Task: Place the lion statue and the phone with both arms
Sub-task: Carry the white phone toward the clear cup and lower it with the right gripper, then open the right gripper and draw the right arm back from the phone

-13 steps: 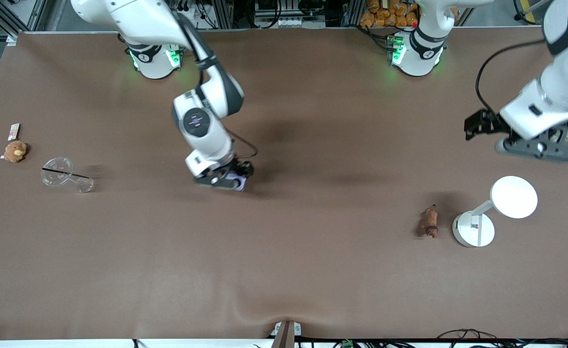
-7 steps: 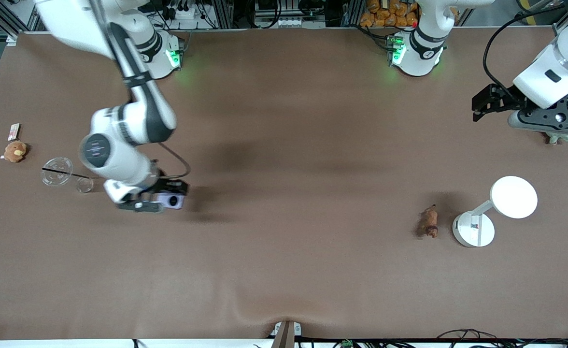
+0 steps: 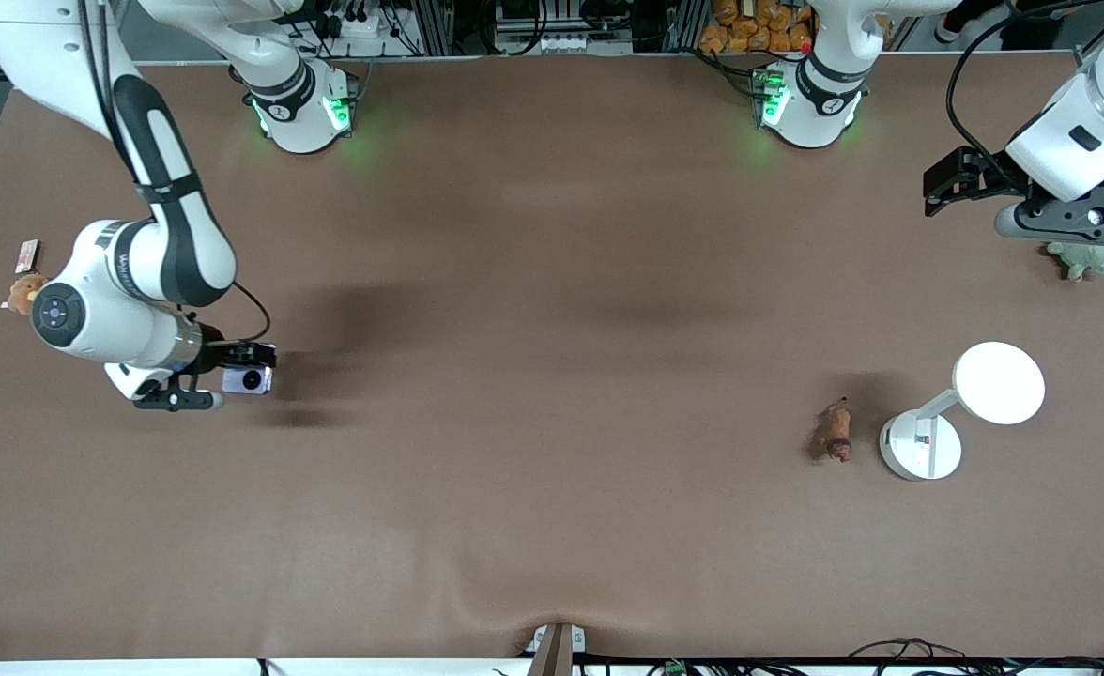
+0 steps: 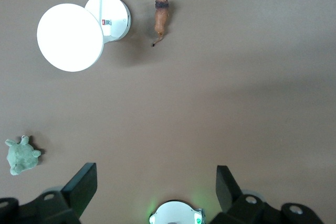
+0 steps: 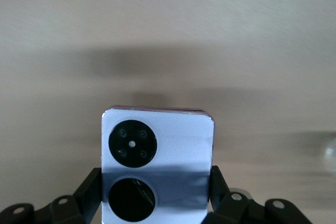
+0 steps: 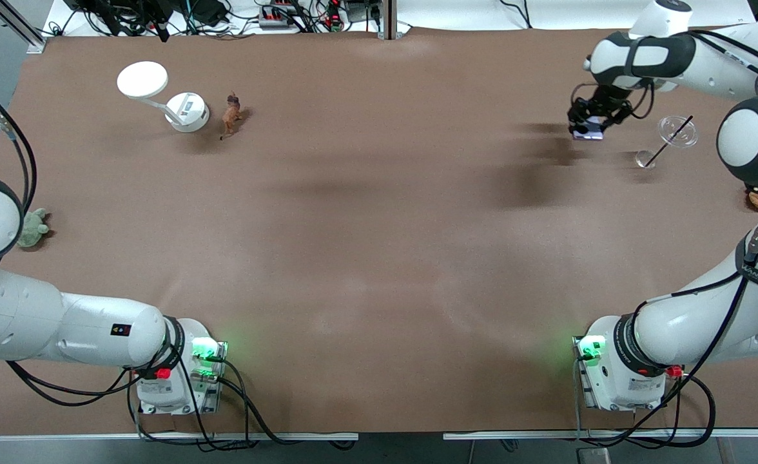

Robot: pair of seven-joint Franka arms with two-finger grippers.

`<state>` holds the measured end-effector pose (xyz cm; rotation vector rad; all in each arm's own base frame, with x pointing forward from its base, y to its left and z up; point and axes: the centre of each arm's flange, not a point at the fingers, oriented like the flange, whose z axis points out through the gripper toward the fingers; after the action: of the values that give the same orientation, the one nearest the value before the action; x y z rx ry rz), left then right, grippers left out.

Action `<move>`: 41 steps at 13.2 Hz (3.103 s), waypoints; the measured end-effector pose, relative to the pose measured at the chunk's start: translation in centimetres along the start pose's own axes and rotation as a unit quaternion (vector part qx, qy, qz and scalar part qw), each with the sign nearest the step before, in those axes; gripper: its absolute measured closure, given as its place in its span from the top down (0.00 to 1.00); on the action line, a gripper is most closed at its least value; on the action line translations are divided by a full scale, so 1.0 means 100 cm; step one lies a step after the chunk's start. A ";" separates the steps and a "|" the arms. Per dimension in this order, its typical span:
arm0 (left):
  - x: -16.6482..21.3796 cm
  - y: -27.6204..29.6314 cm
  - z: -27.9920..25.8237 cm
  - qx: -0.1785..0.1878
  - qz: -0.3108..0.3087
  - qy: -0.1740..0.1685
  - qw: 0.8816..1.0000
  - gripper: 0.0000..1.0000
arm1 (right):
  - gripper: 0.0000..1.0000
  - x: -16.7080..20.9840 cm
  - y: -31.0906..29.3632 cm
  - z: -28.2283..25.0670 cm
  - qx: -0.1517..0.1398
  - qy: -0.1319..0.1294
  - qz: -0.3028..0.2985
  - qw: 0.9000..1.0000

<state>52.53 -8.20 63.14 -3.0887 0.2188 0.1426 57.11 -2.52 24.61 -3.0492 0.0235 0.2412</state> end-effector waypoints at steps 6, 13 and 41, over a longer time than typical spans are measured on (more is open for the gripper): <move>-0.001 -0.002 0.001 0.000 -0.002 -0.005 1.000 1.00 | 0.85 -0.027 0.030 0.061 -0.021 0.026 -0.019 0.999; -0.002 -0.001 0.002 0.000 -0.001 -0.010 1.000 1.00 | 0.85 -0.032 0.048 0.073 -0.021 0.019 -0.021 0.999; 0.000 -0.001 0.006 0.000 -0.001 -0.014 1.000 1.00 | 1.00 -0.088 -0.008 -0.438 0.022 0.007 -0.037 0.999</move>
<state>52.52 -8.07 62.53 -3.0848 0.2152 0.1870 55.30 -5.26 69.12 -3.0001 -0.0807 0.2102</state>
